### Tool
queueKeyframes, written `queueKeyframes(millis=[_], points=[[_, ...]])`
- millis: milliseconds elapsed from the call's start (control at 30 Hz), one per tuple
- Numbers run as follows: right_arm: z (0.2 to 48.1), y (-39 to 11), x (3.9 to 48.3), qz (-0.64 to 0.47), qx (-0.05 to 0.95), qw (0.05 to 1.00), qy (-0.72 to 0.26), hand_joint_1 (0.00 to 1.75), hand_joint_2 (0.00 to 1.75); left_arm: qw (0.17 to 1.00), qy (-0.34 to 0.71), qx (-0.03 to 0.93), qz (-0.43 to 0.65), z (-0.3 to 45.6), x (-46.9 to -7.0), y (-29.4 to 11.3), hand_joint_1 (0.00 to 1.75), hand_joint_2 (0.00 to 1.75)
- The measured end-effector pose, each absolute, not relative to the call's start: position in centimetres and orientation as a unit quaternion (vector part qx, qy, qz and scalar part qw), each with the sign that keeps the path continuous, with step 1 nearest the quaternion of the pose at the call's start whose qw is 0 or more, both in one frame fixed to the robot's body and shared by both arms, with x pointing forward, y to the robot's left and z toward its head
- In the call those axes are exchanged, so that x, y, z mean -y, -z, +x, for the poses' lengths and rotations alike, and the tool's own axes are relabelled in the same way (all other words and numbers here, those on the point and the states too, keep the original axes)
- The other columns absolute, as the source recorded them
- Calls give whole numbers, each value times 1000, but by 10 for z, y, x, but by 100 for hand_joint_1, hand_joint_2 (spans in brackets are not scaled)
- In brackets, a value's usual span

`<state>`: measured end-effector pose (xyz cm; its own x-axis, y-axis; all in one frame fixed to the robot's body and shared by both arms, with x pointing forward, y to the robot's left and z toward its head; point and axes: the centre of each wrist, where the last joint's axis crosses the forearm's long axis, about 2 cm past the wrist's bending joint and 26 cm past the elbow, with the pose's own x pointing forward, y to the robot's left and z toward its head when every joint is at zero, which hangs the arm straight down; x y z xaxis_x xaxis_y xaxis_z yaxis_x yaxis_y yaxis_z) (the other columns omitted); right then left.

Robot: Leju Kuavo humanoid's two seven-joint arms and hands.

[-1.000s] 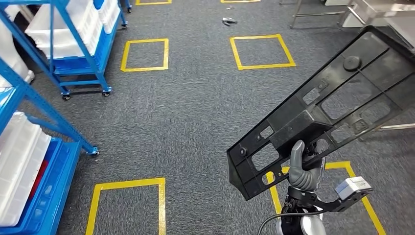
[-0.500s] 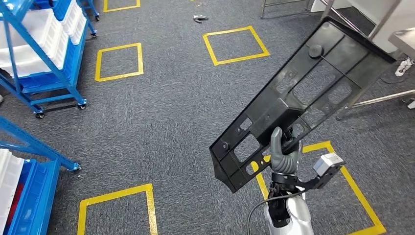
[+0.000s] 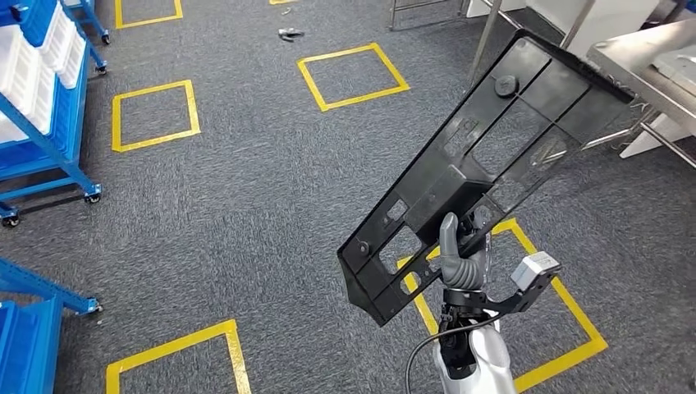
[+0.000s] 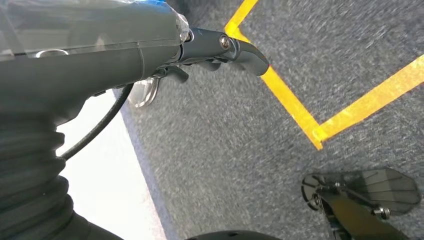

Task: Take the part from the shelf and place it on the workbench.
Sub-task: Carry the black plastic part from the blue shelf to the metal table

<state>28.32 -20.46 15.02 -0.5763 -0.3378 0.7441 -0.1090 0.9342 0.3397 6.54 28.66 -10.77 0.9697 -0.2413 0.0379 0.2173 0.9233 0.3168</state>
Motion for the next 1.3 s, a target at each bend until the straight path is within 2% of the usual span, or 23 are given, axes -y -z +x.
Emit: queueKeyframes(millis=[1300], points=[[276, -155, 190, 146, 875, 446, 121, 175, 175, 978, 139, 48, 151, 58, -288, 109, 0, 175]])
